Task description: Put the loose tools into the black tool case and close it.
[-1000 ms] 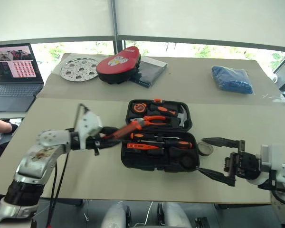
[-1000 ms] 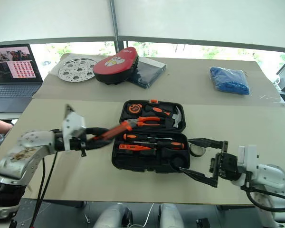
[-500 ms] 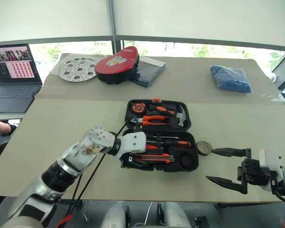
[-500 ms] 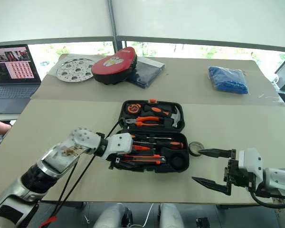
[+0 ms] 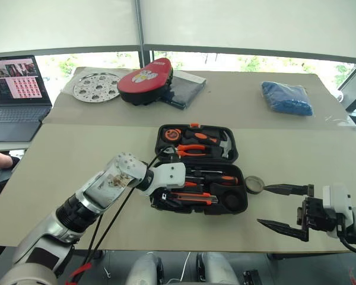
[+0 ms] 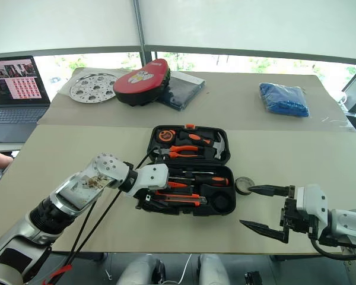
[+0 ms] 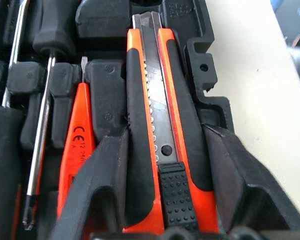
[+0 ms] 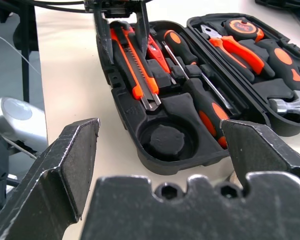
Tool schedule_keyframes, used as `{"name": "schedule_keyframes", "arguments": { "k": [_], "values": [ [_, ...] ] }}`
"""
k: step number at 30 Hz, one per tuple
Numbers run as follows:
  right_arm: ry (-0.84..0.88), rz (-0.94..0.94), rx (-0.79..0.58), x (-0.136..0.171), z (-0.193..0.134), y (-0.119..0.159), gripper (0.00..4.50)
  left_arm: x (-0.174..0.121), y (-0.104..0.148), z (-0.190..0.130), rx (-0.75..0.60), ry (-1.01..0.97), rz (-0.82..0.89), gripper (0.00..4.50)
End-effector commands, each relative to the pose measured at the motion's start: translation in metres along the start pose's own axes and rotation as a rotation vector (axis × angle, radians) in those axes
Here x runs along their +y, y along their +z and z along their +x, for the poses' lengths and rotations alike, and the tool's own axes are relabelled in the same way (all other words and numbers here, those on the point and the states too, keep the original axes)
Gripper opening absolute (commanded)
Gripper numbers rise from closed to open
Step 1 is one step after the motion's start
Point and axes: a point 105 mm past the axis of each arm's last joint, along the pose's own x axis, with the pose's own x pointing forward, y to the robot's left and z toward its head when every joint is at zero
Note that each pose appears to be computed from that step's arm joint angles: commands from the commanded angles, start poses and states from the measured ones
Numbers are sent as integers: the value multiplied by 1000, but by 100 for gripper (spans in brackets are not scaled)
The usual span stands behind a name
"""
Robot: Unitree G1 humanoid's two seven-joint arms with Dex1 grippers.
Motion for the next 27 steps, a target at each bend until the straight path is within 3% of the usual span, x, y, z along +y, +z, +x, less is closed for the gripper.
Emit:
{"name": "schedule_keyframes", "arguments": {
  "k": [1, 5, 8, 16, 21, 27],
  "values": [
    [-9, -22, -11, -7, -1, 5, 450, 8, 34, -12, -194, 26, 18, 368],
    [-18, -18, -36, -10, -3, 7, 450, 8, 45, -22, -287, 24, 67, 368],
    [-30, -11, -58, -10, -4, 7, 450, 1, 31, -19, -292, -4, 89, 296],
    [-38, -2, -70, -6, 0, 2, 450, 8, 12, 5, -337, 71, 54, 4],
    [-39, 3, -75, -4, 0, 2, 450, 3, -8, 19, -271, 38, 46, 4],
    [-38, 5, -59, -2, 0, 0, 450, 3, -39, 37, -119, 43, -108, 4]
  ]
}}
